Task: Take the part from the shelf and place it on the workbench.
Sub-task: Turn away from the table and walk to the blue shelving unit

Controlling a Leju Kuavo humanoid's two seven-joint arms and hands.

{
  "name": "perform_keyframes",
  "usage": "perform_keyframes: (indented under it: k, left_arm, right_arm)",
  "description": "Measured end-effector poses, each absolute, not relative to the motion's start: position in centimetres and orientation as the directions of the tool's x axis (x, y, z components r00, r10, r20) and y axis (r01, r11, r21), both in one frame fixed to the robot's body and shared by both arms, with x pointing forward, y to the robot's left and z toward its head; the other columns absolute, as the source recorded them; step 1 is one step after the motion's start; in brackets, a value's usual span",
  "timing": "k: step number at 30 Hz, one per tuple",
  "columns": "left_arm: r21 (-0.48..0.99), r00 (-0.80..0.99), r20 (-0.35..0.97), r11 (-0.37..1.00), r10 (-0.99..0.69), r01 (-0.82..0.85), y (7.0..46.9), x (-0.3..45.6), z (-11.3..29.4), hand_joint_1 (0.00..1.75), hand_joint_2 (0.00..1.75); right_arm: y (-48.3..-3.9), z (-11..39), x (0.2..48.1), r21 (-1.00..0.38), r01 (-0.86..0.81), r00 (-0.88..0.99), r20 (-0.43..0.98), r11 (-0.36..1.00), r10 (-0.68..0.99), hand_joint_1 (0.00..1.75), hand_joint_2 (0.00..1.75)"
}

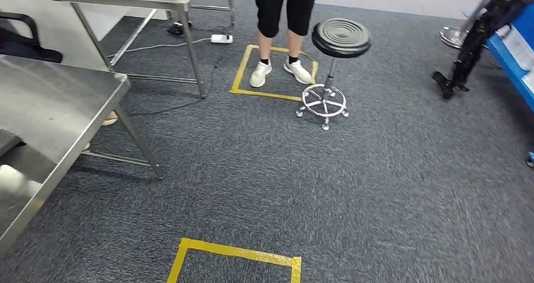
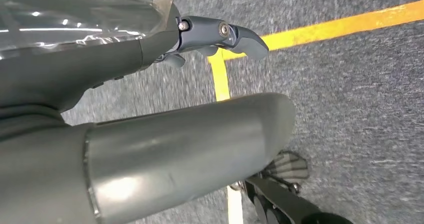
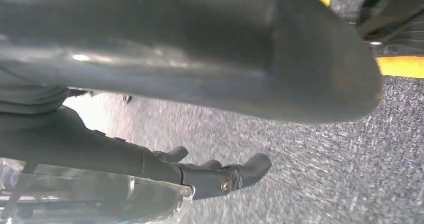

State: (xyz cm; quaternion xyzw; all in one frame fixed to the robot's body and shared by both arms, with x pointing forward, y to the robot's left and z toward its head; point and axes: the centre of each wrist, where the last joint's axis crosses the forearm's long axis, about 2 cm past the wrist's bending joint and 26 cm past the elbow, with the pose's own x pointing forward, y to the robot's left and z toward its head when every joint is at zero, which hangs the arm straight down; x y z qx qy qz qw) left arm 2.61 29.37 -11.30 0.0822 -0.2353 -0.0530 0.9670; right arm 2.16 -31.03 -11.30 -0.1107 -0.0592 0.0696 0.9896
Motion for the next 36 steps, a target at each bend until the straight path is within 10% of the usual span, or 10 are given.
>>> perform_keyframes:
  k: [36]
  left_arm:
    - [0.186, 0.876, 0.457, 0.98, -0.153, 0.074, 29.15, 3.14, -11.25, 0.0, 0.0]
  right_arm:
    - [-30.78, -11.31, 2.12, -0.231, -0.132, 0.982, 0.104, 0.964, 0.16, 0.0, 0.0]
